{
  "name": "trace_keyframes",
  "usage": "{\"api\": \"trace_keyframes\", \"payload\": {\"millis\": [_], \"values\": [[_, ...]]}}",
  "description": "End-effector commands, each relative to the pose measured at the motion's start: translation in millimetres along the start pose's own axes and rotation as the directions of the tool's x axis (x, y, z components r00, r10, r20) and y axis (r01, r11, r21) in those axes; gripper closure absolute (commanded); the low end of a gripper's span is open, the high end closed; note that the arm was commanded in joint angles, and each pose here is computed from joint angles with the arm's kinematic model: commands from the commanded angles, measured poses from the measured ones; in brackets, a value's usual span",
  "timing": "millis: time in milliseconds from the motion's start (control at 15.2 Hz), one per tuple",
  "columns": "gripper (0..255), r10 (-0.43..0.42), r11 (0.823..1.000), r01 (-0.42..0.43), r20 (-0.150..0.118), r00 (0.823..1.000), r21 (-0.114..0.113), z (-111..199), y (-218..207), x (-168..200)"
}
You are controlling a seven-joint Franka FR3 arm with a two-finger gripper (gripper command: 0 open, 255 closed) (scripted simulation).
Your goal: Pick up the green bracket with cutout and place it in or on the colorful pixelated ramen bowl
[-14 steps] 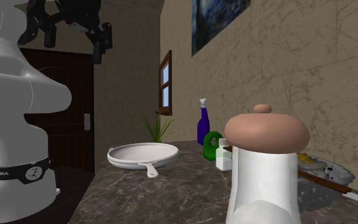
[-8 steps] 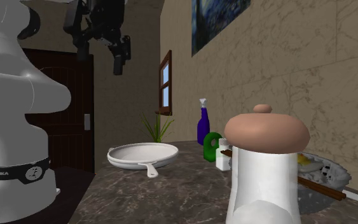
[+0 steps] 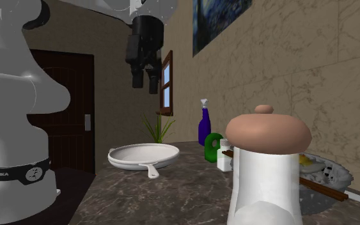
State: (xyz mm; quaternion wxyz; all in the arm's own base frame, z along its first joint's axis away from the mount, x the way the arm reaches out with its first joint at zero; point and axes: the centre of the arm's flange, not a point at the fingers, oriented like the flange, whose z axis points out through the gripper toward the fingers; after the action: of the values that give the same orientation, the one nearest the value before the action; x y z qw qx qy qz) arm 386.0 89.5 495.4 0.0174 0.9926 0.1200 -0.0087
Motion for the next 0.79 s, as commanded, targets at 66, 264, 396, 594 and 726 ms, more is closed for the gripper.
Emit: {"api": "trace_keyframes", "payload": {"millis": [66,264,396,594,726], "values": [[0,-0.062,0.998,0.062,-0.011,0.998,0.003,16,-26,26],[0,-0.122,0.992,0.122,-0.02,0.992,0.006,30,-52,50],[0,-0.162,0.987,0.163,-0.027,0.986,0.007,39,-70,65],[0,-0.222,0.975,0.222,-0.036,0.974,0.008,53,-99,87],[0,-0.261,0.965,0.262,-0.043,0.964,0.009,62,-119,100]]}}
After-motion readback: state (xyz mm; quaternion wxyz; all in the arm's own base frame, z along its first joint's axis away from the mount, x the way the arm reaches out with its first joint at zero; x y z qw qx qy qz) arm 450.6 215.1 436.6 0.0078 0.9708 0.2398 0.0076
